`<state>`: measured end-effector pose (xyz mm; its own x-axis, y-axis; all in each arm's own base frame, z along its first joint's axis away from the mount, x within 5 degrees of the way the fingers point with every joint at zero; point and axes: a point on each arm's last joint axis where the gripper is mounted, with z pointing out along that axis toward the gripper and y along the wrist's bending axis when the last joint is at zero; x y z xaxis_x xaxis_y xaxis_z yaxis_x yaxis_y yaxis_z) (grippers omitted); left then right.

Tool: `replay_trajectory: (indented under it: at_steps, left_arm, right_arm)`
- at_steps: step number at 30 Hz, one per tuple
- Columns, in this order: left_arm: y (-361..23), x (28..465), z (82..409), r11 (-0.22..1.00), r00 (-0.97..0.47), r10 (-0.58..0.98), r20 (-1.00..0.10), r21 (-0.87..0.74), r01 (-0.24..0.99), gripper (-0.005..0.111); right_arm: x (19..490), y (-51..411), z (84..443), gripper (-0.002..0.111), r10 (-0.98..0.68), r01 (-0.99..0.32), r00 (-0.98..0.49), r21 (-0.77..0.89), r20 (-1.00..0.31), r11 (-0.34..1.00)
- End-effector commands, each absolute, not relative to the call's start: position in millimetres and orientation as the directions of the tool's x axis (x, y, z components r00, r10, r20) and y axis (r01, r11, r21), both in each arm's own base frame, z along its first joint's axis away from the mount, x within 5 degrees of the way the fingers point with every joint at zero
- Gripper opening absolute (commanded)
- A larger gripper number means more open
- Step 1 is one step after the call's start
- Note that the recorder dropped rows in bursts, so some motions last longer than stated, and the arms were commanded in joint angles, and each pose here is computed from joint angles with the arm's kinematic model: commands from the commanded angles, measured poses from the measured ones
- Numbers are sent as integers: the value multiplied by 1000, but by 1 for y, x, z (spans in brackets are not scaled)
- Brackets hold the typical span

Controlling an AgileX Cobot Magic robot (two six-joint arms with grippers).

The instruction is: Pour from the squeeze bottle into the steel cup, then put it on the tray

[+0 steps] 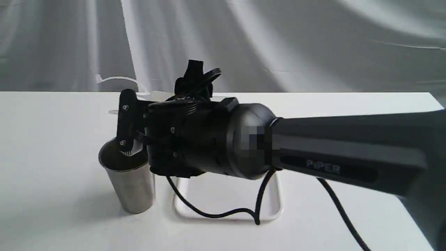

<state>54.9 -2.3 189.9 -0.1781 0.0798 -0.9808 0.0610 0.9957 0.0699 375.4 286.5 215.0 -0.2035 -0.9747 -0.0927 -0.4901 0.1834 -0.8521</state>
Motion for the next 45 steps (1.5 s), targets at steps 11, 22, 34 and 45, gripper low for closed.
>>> replay_trajectory:
  at_steps: [11,22,34,45]
  left_arm:
    - [-3,55,189,996,-173,75,-982,65,66,0]
    - [-3,55,189,996,-173,78,-982,67,66,0]
    - [-3,55,189,996,-173,75,-982,65,66,0]
    - [-3,55,189,995,-173,79,-982,68,67,0]
  right_arm:
    - [378,282,222,10,-975,-425,-223,-899,-13,109]
    - [378,282,223,10,-975,-422,-221,-900,-10,105]
    - [381,281,231,10,-978,-353,-201,-936,59,16]
    - [383,280,236,10,-972,-317,-179,-944,151,-88]
